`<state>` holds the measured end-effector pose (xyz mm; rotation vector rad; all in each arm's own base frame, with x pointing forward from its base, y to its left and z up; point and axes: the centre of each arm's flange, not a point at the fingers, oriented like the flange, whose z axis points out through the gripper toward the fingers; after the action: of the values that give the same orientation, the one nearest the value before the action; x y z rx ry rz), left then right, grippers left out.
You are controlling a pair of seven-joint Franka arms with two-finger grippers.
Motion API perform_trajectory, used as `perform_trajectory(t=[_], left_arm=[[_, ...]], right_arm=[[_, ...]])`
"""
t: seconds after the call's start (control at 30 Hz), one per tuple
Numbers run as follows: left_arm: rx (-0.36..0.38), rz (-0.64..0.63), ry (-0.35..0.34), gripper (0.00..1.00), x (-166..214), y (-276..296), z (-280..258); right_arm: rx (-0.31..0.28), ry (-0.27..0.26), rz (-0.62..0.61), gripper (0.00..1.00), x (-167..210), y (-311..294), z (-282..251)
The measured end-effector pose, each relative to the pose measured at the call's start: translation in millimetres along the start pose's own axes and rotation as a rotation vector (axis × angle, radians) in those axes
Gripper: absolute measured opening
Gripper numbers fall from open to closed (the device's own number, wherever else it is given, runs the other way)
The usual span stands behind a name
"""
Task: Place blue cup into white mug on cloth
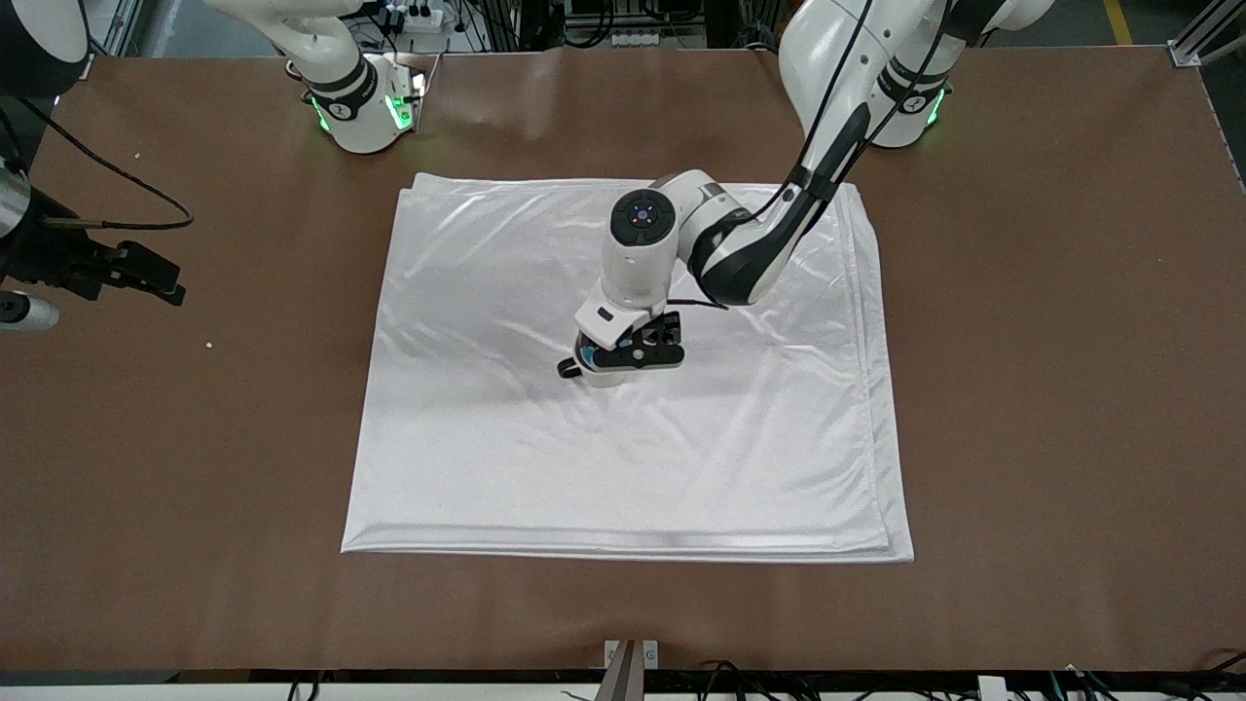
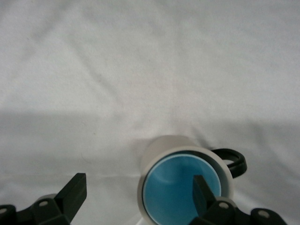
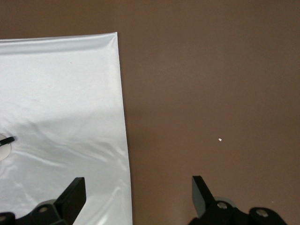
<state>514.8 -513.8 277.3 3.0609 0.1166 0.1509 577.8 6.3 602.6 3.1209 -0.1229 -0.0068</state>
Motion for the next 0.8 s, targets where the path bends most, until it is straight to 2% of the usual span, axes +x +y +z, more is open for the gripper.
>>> perform_trajectory(t=[0.17, 0.8], left_arm=[[0.015, 0.013, 0.029, 1.0, 30.9, -25.4, -12.0], [0.075, 0.001, 0.04, 1.0, 154.0, -182.9, -61.9]], right_arm=[[0.0, 0.0, 0.001, 1.0, 0.0, 0.0, 0.0], [0.0, -0.004, 0.005, 1.0, -0.4, 0.0, 0.3]])
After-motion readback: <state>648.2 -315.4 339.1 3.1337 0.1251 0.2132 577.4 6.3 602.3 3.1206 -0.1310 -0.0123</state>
